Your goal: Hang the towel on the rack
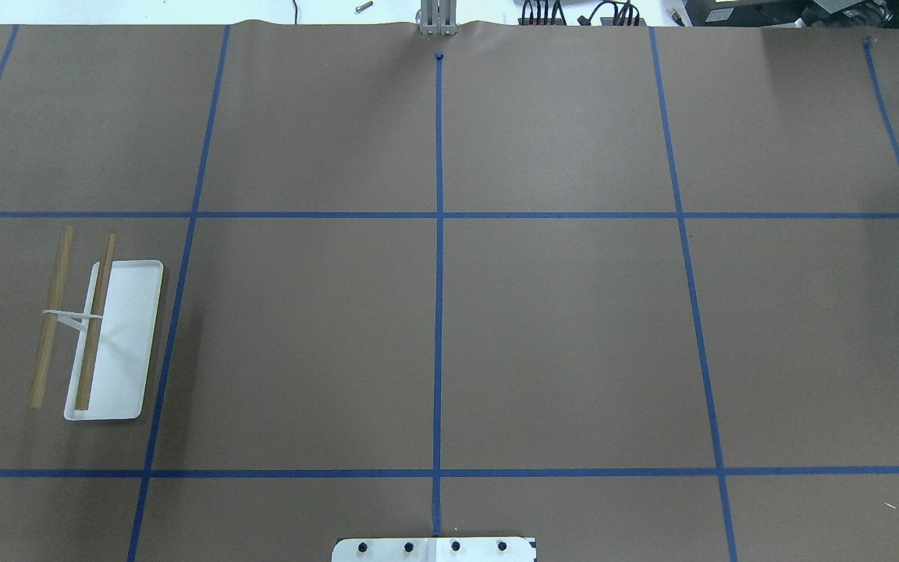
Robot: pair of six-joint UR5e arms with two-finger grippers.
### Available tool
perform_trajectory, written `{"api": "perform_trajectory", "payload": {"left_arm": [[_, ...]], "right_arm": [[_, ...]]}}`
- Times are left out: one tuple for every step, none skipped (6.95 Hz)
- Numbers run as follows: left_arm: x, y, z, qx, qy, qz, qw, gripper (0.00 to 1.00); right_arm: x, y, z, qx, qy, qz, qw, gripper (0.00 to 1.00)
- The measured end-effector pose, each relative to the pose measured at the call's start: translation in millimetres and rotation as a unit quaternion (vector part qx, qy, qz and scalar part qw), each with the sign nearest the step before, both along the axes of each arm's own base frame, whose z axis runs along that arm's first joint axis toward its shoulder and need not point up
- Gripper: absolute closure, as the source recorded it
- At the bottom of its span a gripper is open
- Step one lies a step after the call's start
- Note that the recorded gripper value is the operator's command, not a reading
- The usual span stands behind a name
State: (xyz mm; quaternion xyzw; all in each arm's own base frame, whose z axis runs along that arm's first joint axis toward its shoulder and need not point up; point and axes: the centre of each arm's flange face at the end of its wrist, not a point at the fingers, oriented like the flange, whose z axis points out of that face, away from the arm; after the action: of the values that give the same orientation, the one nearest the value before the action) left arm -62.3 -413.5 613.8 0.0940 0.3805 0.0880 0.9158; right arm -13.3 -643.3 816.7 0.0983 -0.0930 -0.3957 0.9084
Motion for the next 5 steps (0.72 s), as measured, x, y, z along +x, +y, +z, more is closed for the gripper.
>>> {"api": "perform_trajectory", "payload": {"left_arm": [[0.0, 0.0, 0.2, 0.0, 0.0, 0.0, 1.0, 0.01], [0.0, 0.0, 0.5, -0.001, 0.0, 0.0, 1.0, 0.01], [-0.1, -0.2, 1.0, -0.001, 0.0, 0.0, 1.0, 0.01], [-0.1, -0.3, 1.5, -0.001, -0.001, 0.0, 1.0, 0.01], [-0.1, -0.4, 3.4, -0.001, -0.001, 0.0, 1.0, 0.01]], "right_arm": [[-0.5, -5.9, -4.2, 0.007, 0.014, 0.0, 0.9999, 0.93], [-0.8, -10.5, -7.8, 0.014, 0.024, 0.001, 0.9996, 1.0], [-1.9, -12.6, -9.5, 0.016, 0.029, 0.001, 0.9995, 1.0], [-4.5, -13.2, -10.0, 0.017, 0.03, 0.0, 0.9994, 1.0], [-7.5, -13.3, -10.3, 0.017, 0.03, -0.001, 0.9994, 1.0]]}}
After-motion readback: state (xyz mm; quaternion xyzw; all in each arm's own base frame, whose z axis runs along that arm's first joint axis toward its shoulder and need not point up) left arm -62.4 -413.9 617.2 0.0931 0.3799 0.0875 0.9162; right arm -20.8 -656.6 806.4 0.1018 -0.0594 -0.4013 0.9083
